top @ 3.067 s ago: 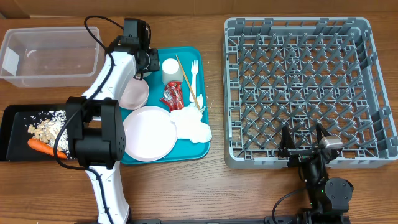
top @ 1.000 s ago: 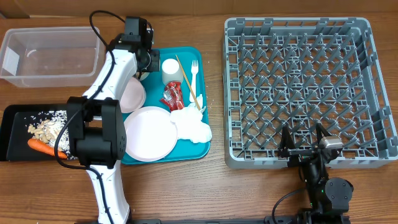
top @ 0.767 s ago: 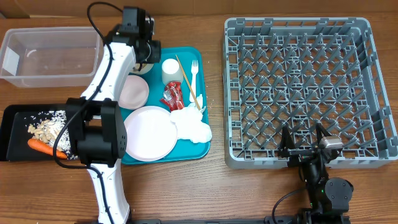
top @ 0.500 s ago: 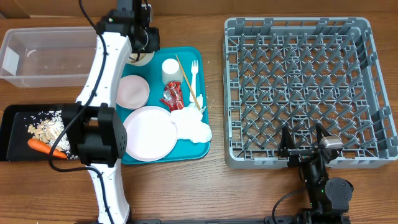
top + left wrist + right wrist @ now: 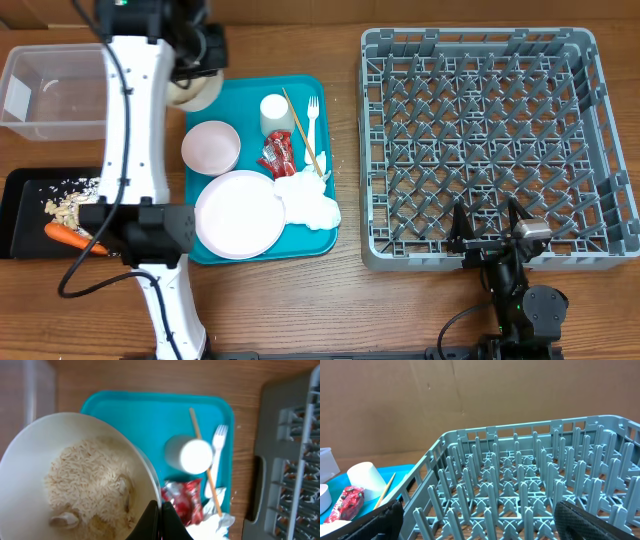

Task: Sort waste into correct bins and load items into the dishwasher rack
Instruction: 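Carry the white bowl left over the black tray, then tilt the white bowl with the left gripper, pouring rice onto the black tray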

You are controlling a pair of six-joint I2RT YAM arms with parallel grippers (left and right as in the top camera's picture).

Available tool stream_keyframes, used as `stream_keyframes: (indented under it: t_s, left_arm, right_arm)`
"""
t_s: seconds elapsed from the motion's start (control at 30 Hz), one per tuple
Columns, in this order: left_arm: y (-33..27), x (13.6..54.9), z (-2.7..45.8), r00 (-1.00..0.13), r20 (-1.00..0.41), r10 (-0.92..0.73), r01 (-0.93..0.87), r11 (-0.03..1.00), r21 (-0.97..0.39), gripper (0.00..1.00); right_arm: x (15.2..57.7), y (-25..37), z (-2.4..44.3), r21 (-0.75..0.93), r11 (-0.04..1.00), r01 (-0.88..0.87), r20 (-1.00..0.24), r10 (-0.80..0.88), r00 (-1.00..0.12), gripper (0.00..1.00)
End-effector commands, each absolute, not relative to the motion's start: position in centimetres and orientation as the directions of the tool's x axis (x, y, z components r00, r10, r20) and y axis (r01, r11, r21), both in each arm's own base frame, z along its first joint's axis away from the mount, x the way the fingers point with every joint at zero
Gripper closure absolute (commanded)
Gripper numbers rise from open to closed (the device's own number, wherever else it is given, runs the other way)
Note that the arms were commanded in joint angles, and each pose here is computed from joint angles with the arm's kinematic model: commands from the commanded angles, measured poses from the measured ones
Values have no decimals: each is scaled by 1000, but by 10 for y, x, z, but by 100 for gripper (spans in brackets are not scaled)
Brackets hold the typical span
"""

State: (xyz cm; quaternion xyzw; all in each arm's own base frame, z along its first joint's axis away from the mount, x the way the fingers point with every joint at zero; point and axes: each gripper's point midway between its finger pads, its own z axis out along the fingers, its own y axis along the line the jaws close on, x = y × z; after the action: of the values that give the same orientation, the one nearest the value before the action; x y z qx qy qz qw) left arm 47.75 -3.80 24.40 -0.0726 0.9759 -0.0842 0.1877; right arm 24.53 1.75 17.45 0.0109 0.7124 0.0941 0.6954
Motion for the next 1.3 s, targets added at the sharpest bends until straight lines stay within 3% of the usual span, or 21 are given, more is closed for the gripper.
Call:
stream_keyframes:
  t_s: [0.0, 0.17, 0.4, 0.87, 1.27]
  left_arm:
    - [11, 463, 262, -884, -348, -314, -253, 945, -209, 96]
    - [65, 437, 256, -858, -258, -443, -397, 893, -214, 96]
    - [122, 424, 263, -791, -237, -564, -474, 810, -345, 96]
    - [144, 408, 251, -790, -105, -604, -417, 655, -630, 96]
    - [183, 382, 227, -741, -19, -672, -491, 560, -667, 96]
  right_arm:
    - [246, 15, 173, 142, 984, -102, -990, 140, -27, 0]
    - [246, 15, 173, 142, 984, -102, -990, 140, -27, 0]
    - [246, 15, 173, 142, 984, -102, -990, 140, -27, 0]
    - [246, 15, 173, 142, 984, -103, -990, 140, -27, 0]
    - [246, 15, 173, 142, 984, -102, -990, 140, -27, 0]
